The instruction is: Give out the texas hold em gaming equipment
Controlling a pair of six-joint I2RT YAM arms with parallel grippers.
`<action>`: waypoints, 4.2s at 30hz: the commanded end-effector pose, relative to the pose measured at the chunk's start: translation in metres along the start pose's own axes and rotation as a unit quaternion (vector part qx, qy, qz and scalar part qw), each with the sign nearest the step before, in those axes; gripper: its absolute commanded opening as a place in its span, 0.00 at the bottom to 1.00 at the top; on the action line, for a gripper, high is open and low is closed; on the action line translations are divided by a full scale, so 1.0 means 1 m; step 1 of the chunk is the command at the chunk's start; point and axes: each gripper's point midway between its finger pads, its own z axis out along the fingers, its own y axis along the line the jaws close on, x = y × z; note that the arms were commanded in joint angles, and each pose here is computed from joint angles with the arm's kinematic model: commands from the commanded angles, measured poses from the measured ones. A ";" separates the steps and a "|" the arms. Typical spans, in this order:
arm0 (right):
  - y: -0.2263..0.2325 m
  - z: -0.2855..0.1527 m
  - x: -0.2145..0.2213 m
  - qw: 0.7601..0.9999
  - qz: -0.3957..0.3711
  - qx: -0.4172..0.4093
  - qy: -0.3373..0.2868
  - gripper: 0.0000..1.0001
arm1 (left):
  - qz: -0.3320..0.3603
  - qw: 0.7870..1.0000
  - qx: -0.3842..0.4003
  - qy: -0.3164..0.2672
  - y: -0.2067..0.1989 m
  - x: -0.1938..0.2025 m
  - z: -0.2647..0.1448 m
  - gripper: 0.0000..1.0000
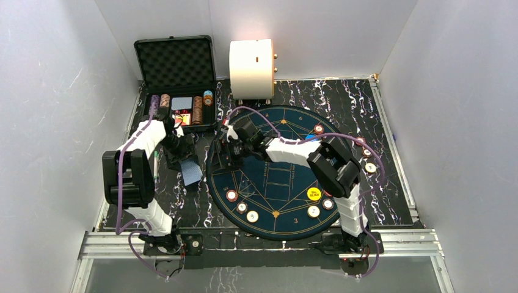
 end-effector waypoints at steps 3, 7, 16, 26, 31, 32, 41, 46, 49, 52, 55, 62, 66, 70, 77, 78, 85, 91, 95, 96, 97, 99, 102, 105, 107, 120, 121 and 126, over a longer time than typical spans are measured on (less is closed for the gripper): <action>0.032 0.024 -0.021 0.997 -0.019 -0.065 -0.026 0.91 | -0.003 1.000 0.021 0.021 -0.016 0.010 -0.011 0.19; 0.028 0.038 -0.016 0.997 -0.013 -0.070 -0.022 0.90 | -0.001 0.999 0.022 0.024 -0.019 0.012 -0.009 0.19; 0.029 0.052 -0.006 0.995 0.009 -0.098 -0.017 0.88 | 0.007 0.999 0.018 0.027 -0.024 0.012 -0.005 0.19; 0.019 0.064 -0.005 0.993 0.055 -0.100 -0.029 0.88 | 0.010 0.999 0.019 0.027 -0.029 0.014 -0.003 0.19; 0.018 0.070 -0.004 0.991 0.071 -0.108 -0.039 0.88 | 0.011 0.999 0.019 0.025 -0.030 0.013 -0.004 0.19; 0.019 0.071 -0.005 0.990 0.073 -0.112 -0.042 0.88 | 0.011 0.999 0.018 0.024 -0.030 0.014 -0.004 0.19; 0.030 0.075 -0.002 0.983 0.094 -0.149 -0.041 0.88 | 0.010 1.000 0.017 0.023 -0.029 0.015 -0.003 0.19; 0.023 0.077 -0.006 0.985 0.099 -0.132 -0.058 0.88 | 0.010 0.999 0.020 0.023 -0.029 0.019 -0.001 0.19; 0.018 0.080 -0.008 0.985 0.101 -0.123 -0.065 0.09 | 0.009 0.999 0.020 0.025 -0.028 0.020 0.000 0.19; 0.014 0.077 -0.007 0.989 0.085 -0.103 -0.067 0.10 | 0.011 0.999 0.019 0.025 -0.027 0.021 0.001 0.19; 0.011 0.074 -0.005 0.995 0.059 -0.060 -0.048 0.37 | 0.011 1.000 0.020 0.021 -0.027 0.019 0.001 0.19; 0.022 0.063 -0.009 0.994 0.039 -0.089 -0.055 0.00 | 0.010 0.999 0.030 0.013 -0.030 0.021 0.000 0.19; 0.038 0.050 -0.017 0.990 0.021 -0.111 -0.085 0.00 | 0.009 0.999 0.036 0.012 -0.031 0.022 0.000 0.21; 0.047 0.035 -0.022 0.989 0.001 -0.108 -0.100 0.00 | 0.011 0.999 0.042 -0.006 -0.034 0.018 -0.007 0.52; 0.053 0.006 -0.009 0.990 -0.045 -0.125 -0.042 0.00 | 0.042 0.991 0.086 -0.091 -0.052 0.004 -0.045 0.98; 0.051 -0.003 -0.006 0.990 -0.050 -0.130 -0.029 0.00 | 0.050 0.988 0.096 -0.108 -0.055 0.004 -0.052 0.98; 0.024 -0.108 0.032 0.983 -0.091 -0.127 0.094 0.00 | 0.189 0.912 0.260 -0.255 -0.103 0.022 -0.120 0.98; 0.032 -0.181 0.063 0.985 -0.069 -0.107 0.114 0.00 | 0.356 0.795 0.440 -0.216 -0.171 0.093 -0.135 0.98; 0.052 -0.203 0.077 0.979 -0.092 -0.138 0.118 0.00 | 0.412 0.732 0.521 -0.150 -0.197 0.129 -0.139 0.98; 0.059 -0.208 0.078 0.977 -0.099 -0.148 0.114 0.00 | 0.422 0.722 0.532 -0.129 -0.201 0.137 -0.139 0.98; 0.061 -0.211 0.080 0.977 -0.104 -0.147 0.112 0.00 | 0.432 0.710 0.545 -0.108 -0.204 0.145 -0.140 0.98; 0.063 -0.215 0.088 0.976 -0.105 -0.153 0.112 0.00 | 0.440 0.699 0.558 -0.079 -0.207 0.153 -0.139 0.98; 0.070 -0.217 0.096 0.971 -0.102 -0.183 0.117 0.00 | 0.433 0.703 0.561 -0.053 -0.211 0.157 -0.133 0.98; 0.070 -0.217 0.097 0.970 -0.105 -0.182 0.119 0.00 | 0.434 0.693 0.575 -0.016 -0.215 0.170 -0.137 0.97; 0.071 -0.215 0.094 0.969 -0.103 -0.187 0.122 0.00 | 0.439 0.690 0.575 -0.006 -0.217 0.178 -0.136 0.95; 0.067 -0.205 0.094 0.966 -0.106 -0.189 0.142 0.00 | 0.395 0.720 0.566 0.073 -0.217 0.201 -0.117 0.46; 0.067 -0.204 0.094 0.966 -0.107 -0.188 0.142 0.00 | 0.393 0.721 0.565 0.078 -0.217 0.203 -0.116 0.44; 0.065 -0.202 0.093 0.965 -0.106 -0.192 0.142 0.00 | 0.383 0.722 0.569 0.090 -0.221 0.209 -0.117 0.31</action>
